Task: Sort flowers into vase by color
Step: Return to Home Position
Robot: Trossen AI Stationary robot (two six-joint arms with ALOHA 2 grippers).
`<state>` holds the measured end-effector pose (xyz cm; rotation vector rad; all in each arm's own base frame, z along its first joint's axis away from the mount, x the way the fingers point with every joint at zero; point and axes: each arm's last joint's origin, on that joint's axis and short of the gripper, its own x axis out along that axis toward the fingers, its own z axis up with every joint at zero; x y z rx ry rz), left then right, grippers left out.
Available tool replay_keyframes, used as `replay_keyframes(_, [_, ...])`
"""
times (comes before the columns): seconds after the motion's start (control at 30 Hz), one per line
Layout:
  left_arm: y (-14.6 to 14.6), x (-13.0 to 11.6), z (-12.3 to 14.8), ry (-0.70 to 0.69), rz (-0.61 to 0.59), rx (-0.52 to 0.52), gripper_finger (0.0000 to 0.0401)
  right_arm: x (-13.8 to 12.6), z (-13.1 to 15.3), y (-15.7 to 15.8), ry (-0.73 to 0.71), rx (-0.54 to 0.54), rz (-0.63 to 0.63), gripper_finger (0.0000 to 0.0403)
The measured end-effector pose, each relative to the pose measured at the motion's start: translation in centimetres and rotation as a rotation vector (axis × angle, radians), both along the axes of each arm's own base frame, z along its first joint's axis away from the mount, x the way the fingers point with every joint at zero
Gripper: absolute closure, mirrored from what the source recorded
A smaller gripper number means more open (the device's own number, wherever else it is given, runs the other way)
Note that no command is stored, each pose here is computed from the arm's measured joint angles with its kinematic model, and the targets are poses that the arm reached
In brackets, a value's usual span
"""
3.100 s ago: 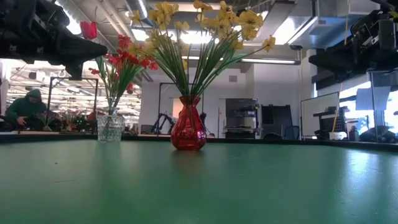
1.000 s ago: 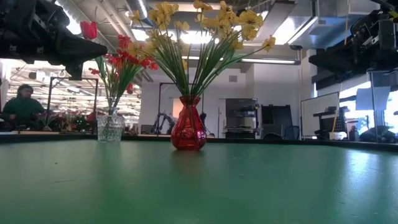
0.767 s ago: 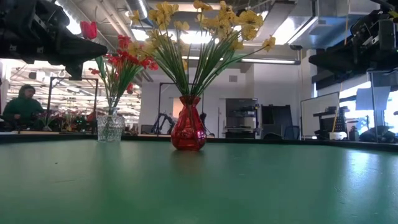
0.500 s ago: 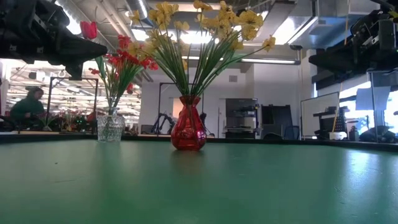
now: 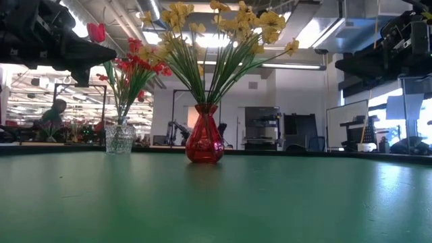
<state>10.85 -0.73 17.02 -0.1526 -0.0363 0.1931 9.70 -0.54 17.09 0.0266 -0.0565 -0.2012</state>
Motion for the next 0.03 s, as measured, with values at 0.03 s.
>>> replay_keyframes(0.03, [0.00,0.00,0.00,0.000,0.000,0.000,0.0401,0.00,0.00,0.00,0.000,0.000,0.000,0.0393])
